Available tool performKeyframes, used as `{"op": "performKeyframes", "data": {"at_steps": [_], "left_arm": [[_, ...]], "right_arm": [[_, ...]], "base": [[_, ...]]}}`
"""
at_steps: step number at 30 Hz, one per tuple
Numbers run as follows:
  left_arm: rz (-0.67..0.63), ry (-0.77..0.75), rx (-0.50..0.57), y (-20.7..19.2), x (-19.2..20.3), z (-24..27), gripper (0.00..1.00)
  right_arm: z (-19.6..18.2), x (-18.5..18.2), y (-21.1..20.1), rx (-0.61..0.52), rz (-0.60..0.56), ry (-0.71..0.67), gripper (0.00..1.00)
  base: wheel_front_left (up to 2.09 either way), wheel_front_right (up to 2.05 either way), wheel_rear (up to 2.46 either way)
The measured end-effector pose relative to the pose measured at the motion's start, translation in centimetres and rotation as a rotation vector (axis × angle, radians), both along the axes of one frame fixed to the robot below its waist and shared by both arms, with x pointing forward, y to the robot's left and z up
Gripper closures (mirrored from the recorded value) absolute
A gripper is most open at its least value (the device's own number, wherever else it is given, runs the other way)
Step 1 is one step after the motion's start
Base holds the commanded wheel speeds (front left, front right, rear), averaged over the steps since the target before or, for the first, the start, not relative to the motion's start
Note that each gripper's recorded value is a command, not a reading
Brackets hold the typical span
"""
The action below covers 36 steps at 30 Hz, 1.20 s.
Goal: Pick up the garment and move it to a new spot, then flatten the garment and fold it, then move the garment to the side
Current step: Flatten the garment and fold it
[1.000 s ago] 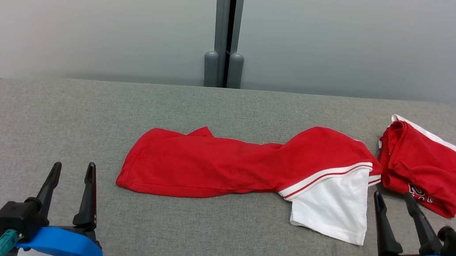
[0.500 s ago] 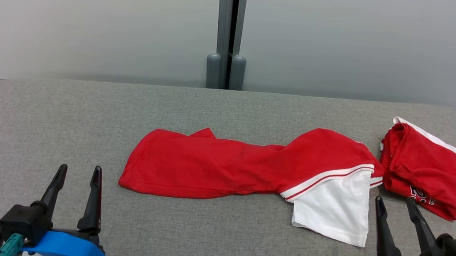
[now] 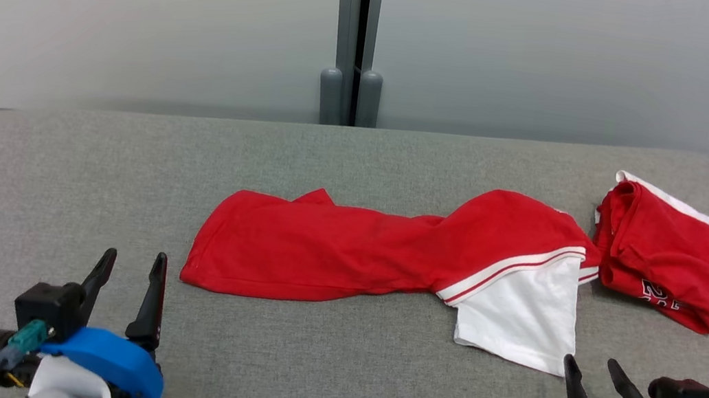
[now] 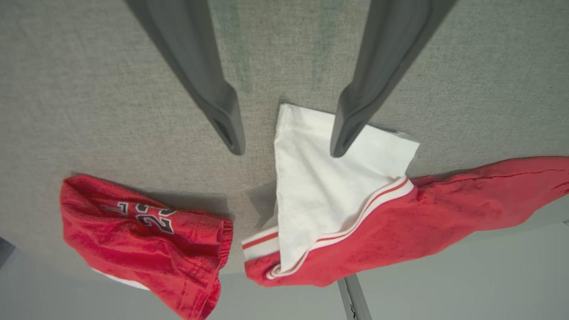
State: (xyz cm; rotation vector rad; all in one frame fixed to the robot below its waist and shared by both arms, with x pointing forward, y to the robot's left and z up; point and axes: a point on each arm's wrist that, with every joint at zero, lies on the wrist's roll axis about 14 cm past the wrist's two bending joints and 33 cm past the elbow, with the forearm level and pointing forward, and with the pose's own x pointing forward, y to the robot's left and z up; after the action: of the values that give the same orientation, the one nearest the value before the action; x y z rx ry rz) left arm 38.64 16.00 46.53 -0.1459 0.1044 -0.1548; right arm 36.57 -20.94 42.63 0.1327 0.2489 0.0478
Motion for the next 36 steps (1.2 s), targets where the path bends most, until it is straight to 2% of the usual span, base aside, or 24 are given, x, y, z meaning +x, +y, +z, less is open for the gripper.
{"op": "performKeyframes", "data": {"at_steps": [7,10,17,21,36], "left_arm": [[-0.086,0.223,0.023,-0.3,3.4,-2.2,0.00],[-0.132,0.332,-0.036,-1.1,4.3,-2.9,0.00],[-0.246,0.589,-0.020,-1.5,4.9,-5.1,0.00],[-0.306,0.747,-0.020,-2.2,3.9,-7.0,0.00],[-0.334,0.886,0.030,-2.6,5.3,-10.5,0.00]], "right_arm": [[-3.5,1.4,0.3,0.032,0.010,0.199,0.00],[-4.5,1.9,0.7,0.041,0.018,0.254,0.00],[-4.8,3.0,1.8,0.055,0.047,0.285,0.00],[-5.2,2.8,1.8,0.062,0.046,0.306,0.00],[-6.0,3.6,2.3,0.088,0.067,0.334,0.00]], "base": [[0.00,0.00,0.00],[0.00,0.00,0.00],[0.00,0.00,0.00],[0.00,0.00,0.00],[0.00,0.00,0.00]]}}
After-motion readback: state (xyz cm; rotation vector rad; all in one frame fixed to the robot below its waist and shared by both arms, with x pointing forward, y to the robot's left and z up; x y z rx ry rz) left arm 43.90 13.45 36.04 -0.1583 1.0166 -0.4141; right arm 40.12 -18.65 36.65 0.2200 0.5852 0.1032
